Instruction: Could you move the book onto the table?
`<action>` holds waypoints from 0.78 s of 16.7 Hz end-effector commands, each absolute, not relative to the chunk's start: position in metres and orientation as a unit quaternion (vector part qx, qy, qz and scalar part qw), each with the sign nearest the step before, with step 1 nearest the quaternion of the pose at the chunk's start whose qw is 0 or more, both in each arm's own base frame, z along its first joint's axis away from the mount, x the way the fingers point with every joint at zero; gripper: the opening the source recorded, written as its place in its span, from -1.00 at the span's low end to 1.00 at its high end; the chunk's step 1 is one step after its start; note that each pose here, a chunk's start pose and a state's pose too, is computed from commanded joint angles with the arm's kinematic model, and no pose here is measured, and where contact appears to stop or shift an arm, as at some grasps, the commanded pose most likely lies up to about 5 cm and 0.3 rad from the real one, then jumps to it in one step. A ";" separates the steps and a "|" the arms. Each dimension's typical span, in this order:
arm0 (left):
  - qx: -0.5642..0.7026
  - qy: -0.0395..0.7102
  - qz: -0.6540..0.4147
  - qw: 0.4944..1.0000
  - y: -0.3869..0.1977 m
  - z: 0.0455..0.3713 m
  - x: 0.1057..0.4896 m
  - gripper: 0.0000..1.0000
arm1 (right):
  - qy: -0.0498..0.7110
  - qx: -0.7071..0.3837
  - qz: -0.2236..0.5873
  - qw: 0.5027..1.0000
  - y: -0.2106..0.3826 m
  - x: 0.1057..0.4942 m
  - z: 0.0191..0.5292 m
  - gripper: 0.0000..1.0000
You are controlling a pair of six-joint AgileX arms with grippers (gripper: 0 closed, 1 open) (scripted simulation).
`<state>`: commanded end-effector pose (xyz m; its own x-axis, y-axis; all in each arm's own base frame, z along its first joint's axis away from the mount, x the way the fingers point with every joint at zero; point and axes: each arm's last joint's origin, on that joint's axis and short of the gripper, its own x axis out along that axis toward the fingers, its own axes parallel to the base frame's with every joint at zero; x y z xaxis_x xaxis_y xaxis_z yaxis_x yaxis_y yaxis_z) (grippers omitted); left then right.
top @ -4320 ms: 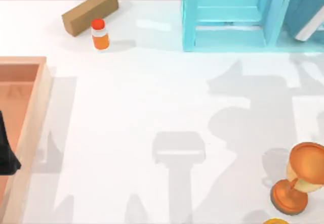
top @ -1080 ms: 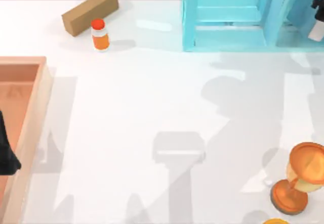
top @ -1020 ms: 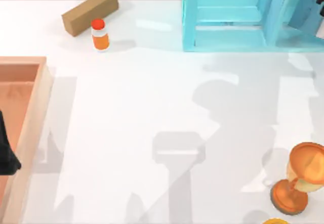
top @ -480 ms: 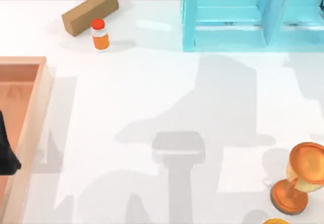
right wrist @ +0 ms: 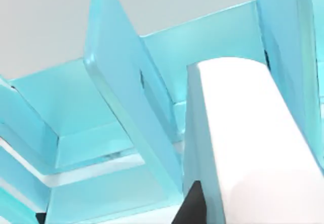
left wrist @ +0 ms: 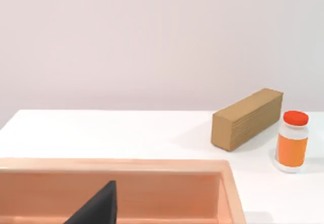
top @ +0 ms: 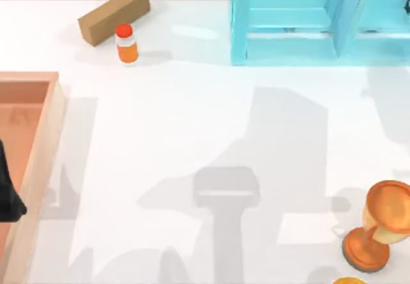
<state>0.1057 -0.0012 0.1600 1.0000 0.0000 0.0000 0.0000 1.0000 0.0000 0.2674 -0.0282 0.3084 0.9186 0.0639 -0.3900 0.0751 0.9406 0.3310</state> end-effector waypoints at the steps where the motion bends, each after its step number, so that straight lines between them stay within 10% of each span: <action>1: 0.000 0.000 0.000 1.000 -0.001 0.160 0.106 1.00 | 0.202 0.172 -0.003 0.964 -0.028 0.268 0.308 -1.00; 13: 0.000 0.000 0.000 1.000 -0.001 0.160 0.106 1.00 | 0.364 -0.173 0.018 0.915 0.173 0.350 0.247 -1.00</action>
